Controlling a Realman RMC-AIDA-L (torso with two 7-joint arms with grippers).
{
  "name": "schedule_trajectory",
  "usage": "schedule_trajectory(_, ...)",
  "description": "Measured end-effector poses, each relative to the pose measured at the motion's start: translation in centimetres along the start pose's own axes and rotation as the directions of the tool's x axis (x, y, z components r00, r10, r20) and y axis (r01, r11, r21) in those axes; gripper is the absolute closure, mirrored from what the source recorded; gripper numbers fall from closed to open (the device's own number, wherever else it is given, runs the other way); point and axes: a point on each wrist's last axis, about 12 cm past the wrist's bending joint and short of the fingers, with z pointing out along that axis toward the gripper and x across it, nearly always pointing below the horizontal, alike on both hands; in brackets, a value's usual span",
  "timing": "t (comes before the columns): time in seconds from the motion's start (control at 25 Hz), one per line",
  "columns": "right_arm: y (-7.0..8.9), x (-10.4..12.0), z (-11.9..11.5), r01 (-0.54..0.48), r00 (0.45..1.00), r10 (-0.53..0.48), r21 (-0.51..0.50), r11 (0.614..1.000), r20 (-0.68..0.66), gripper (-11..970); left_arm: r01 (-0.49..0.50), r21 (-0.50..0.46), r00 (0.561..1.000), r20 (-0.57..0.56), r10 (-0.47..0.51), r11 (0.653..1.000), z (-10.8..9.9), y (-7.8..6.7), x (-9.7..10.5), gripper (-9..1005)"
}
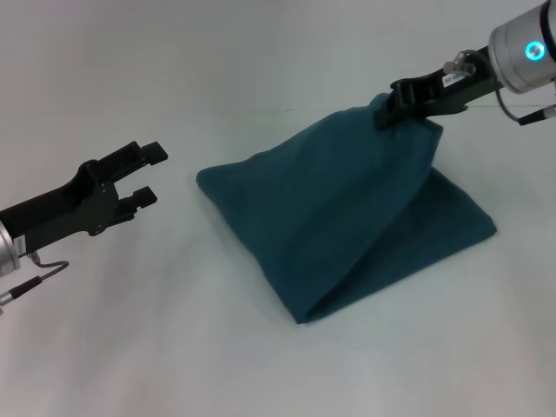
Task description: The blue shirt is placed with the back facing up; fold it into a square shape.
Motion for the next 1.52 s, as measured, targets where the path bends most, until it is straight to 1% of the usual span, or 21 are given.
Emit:
schedule_trajectory(0.08, -0.2, 0.0, -0.2, 0.018, 1.000, -0.018, 0.030, 0.999, -0.004, 919, 0.000, -0.002, 1.000, 0.002, 0.000, 1.000, 0.0, 0.0, 0.0, 63)
schedule_trajectory(0.16, -0.4, 0.1, 0.0, 0.042, 0.999, -0.041, 0.072, 0.997, -0.016, 919, 0.000, -0.003, 1.000, 0.003, 0.000, 1.000, 0.0, 0.0, 0.0, 63)
schedule_trajectory(0.36, -0.6, 1.0, 1.7, 0.127, 0.991, -0.119, 0.177, 0.976, -0.055, 919, 0.003, -0.011, 1.000, 0.013, -0.003, 1.000, 0.0, 0.1, -0.1, 63)
schedule_trajectory(0.48, -0.8, 1.4, 2.4, 0.163, 0.986, -0.149, 0.232, 0.959, -0.079, 919, 0.007, -0.013, 1.000, 0.015, -0.007, 1.000, 0.0, 0.2, -0.1, 63)
schedule_trajectory(0.88, -2.2, 2.7, 3.7, 0.164, 0.983, -0.134, 0.265, 0.950, -0.127, 919, 0.013, -0.021, 1.000, 0.024, -0.013, 1.000, 0.0, 0.3, -0.2, 63)
schedule_trajectory(1.04, -2.8, 3.4, 4.4, 0.194, 0.975, -0.149, 0.308, 0.931, -0.165, 919, 0.016, -0.021, 1.000, 0.028, -0.015, 1.000, 0.0, 0.3, -0.3, 63)
schedule_trajectory(1.24, -2.8, 3.8, 5.4, 0.233, 0.965, -0.173, 0.350, 0.907, -0.196, 920, 0.023, -0.021, 0.999, 0.031, -0.023, 1.000, 0.2, 0.4, -0.1, 62)
schedule_trajectory(1.4, -2.7, 3.8, 5.5, 0.235, 0.964, -0.172, 0.350, 0.907, -0.202, 920, 0.024, -0.019, 0.999, 0.032, -0.024, 1.000, 0.3, 0.3, -0.1, 62)
schedule_trajectory(1.52, -3.0, 3.6, 5.3, 0.213, 0.970, -0.151, 0.359, 0.909, -0.192, 854, 0.025, -0.018, 0.999, 0.032, -0.025, 1.000, 0.3, 0.3, 0.0, 63)
